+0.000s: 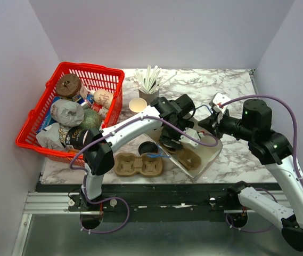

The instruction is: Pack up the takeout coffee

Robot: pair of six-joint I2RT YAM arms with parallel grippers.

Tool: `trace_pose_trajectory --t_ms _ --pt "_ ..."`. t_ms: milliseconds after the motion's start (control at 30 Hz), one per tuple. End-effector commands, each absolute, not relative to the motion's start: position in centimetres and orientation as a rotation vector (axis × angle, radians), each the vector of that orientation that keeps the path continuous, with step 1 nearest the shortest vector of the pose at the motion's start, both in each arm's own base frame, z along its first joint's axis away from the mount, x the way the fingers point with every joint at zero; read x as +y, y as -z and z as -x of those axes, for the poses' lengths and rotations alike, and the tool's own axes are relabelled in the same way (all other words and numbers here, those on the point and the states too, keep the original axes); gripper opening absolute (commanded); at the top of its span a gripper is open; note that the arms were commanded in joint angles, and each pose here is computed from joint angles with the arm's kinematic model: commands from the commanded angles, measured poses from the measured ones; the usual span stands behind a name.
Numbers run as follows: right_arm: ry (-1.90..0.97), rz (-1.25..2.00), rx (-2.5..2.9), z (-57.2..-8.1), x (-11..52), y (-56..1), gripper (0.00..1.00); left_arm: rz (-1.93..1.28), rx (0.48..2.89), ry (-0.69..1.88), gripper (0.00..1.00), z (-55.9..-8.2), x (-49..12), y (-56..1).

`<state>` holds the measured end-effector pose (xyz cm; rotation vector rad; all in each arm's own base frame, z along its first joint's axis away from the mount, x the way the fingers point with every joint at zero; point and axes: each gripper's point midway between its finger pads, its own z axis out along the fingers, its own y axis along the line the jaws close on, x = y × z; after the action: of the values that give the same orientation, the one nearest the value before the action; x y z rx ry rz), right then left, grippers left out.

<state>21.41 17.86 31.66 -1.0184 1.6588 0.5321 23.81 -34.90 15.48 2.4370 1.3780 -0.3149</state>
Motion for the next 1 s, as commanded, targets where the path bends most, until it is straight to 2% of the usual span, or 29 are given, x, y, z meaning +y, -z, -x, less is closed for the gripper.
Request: trace_pose_trajectory --t_ms 0,133,400,633,967 --pt "-0.532 1.007 1.540 -21.7 18.6 -34.1 0.01 -2.551 1.513 0.471 0.00 -21.2 -33.6 -11.2" --pt "-0.548 1.069 1.520 -21.1 18.9 -33.9 0.01 -2.439 1.453 0.391 0.00 -23.9 -34.7 -14.3" --pt "-0.474 1.089 1.496 -22.0 18.5 -34.7 0.01 -2.315 1.360 0.409 0.00 -24.7 -34.6 -19.3" --pt "-0.364 1.069 1.425 -23.1 17.7 -36.3 0.01 -2.146 1.317 0.401 0.00 -25.7 -35.3 -18.9" --pt "-0.408 1.151 1.418 -22.0 18.2 -34.9 0.01 -2.023 1.314 0.333 0.00 -27.7 -36.5 -20.2"
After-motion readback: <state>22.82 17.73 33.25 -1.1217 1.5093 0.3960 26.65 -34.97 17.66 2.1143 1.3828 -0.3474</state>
